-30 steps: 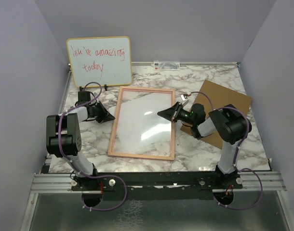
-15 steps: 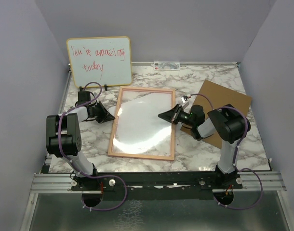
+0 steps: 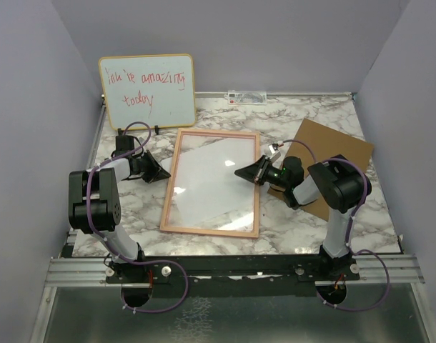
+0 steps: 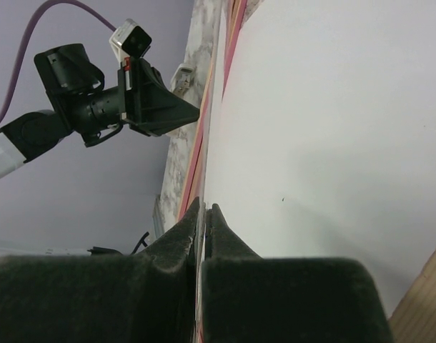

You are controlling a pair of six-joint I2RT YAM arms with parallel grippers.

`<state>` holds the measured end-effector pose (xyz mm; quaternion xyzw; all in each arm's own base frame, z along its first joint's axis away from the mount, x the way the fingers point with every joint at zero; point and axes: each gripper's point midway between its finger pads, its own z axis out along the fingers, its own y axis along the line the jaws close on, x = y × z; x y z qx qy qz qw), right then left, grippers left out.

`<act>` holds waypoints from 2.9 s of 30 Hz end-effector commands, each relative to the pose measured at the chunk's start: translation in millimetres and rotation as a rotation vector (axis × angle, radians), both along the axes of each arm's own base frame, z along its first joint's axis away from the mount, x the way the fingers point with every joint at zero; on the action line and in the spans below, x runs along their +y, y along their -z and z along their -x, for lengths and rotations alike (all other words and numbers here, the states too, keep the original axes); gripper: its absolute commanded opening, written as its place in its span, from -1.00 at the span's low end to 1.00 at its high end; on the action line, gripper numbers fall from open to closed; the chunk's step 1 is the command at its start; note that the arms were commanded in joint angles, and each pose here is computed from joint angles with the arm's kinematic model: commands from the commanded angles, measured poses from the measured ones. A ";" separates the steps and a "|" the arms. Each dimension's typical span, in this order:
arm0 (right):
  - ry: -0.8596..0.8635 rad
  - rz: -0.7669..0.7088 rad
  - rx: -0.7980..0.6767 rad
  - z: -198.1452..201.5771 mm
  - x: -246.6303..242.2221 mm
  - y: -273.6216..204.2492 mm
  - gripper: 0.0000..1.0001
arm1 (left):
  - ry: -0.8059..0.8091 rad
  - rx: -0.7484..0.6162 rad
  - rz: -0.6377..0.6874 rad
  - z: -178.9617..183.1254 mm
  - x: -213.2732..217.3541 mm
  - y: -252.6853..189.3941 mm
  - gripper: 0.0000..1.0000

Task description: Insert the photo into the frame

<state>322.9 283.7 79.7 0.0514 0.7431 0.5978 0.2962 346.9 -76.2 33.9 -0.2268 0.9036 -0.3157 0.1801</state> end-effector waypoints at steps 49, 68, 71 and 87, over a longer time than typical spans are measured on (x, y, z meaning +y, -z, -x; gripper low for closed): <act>0.078 0.346 0.280 -26.9 -4.2 29.6 0.26 | -0.018 0.176 -0.131 34.9 14.2 50.1 -0.94; 0.170 0.601 0.515 -19.6 -36.4 29.4 0.47 | -0.032 0.163 -0.151 30.5 18.3 46.4 -0.87; 0.191 0.639 0.511 -20.9 -42.8 25.2 0.47 | -0.034 0.160 -0.151 30.2 18.0 45.2 -0.85; 0.273 0.813 0.344 -21.3 -82.2 -0.2 0.39 | -0.029 0.128 -0.142 25.1 16.7 36.6 -0.62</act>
